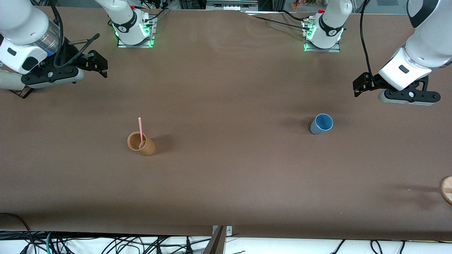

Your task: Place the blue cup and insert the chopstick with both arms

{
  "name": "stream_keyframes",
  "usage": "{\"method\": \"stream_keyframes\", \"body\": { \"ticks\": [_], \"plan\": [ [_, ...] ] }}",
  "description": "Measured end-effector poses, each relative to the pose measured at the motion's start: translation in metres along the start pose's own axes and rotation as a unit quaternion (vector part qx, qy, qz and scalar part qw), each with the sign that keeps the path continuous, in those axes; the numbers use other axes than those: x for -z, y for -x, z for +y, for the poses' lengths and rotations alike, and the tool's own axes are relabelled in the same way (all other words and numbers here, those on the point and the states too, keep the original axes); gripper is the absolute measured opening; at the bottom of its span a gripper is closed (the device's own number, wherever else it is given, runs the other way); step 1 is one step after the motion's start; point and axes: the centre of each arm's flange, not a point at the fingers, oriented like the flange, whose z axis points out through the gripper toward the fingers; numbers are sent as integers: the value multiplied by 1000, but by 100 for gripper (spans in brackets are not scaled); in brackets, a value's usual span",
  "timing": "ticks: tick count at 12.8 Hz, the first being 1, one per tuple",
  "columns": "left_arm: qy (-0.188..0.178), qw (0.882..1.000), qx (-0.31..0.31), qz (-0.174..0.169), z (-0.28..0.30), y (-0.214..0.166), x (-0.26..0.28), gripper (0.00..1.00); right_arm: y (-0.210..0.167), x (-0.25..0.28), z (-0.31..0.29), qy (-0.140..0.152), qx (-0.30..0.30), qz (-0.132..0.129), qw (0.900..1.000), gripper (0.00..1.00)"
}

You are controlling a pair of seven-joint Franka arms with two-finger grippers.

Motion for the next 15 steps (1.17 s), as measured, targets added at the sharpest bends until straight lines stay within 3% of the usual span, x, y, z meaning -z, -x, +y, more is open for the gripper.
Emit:
{"method": "stream_keyframes", "body": {
  "ticks": [15],
  "plan": [
    [0,1000,0,0,0,0,0,100,1,-14,4,0,-3,-15,1000,100]
  ]
}}
